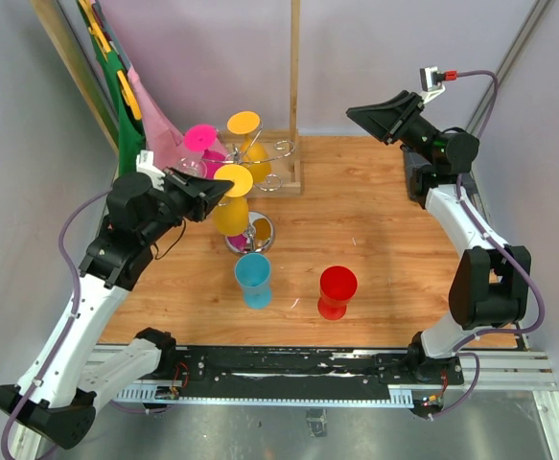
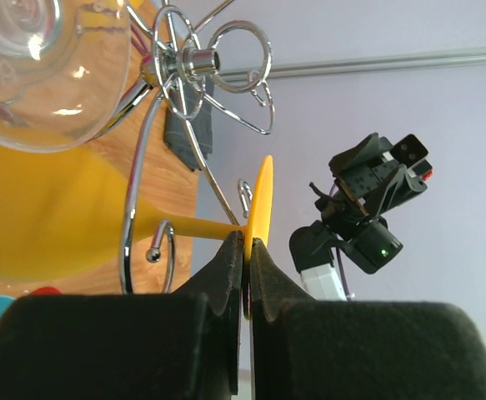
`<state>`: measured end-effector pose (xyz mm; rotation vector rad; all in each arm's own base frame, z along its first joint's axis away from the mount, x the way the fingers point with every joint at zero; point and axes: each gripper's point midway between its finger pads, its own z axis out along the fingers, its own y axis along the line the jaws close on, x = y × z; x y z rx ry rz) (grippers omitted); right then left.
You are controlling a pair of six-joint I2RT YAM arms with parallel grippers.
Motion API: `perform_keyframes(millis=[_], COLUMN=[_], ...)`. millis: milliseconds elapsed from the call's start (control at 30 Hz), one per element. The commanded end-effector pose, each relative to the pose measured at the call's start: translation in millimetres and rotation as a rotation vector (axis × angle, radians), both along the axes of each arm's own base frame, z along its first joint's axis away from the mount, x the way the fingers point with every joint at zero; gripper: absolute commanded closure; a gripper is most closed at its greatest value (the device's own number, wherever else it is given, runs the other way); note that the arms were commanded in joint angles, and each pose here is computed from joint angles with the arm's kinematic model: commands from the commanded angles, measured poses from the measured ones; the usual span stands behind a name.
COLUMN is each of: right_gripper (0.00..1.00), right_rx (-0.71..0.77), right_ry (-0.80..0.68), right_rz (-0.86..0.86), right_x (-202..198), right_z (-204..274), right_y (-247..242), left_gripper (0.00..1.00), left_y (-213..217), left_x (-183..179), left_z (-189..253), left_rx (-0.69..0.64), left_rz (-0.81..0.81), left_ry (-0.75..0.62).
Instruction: Place the wine glass upside down on the wine glass rack
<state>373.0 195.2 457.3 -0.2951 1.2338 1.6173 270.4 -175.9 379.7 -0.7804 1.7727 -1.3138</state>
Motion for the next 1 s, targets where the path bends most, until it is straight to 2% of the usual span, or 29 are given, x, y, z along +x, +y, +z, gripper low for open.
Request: perform_keyframes(millis=[0, 967], right_gripper=[0.51, 0.51], right_rx=[0.008, 0.011], right_ry=[-0.062, -0.061], right_rz=[-0.009, -0.007], right_x=[-4.4, -5.4], right_z=[9.1, 8.5], right_y=[-6.1, -6.7], left_gripper=[1.0, 1.0], left_y=[1.0, 12.6], left_x=[1.2, 18.8], left_z=[0.4, 3.7], left_rx=[-0.01, -0.014], left_rz=[0.016, 0.116], left_ry=[-0.011, -0.049])
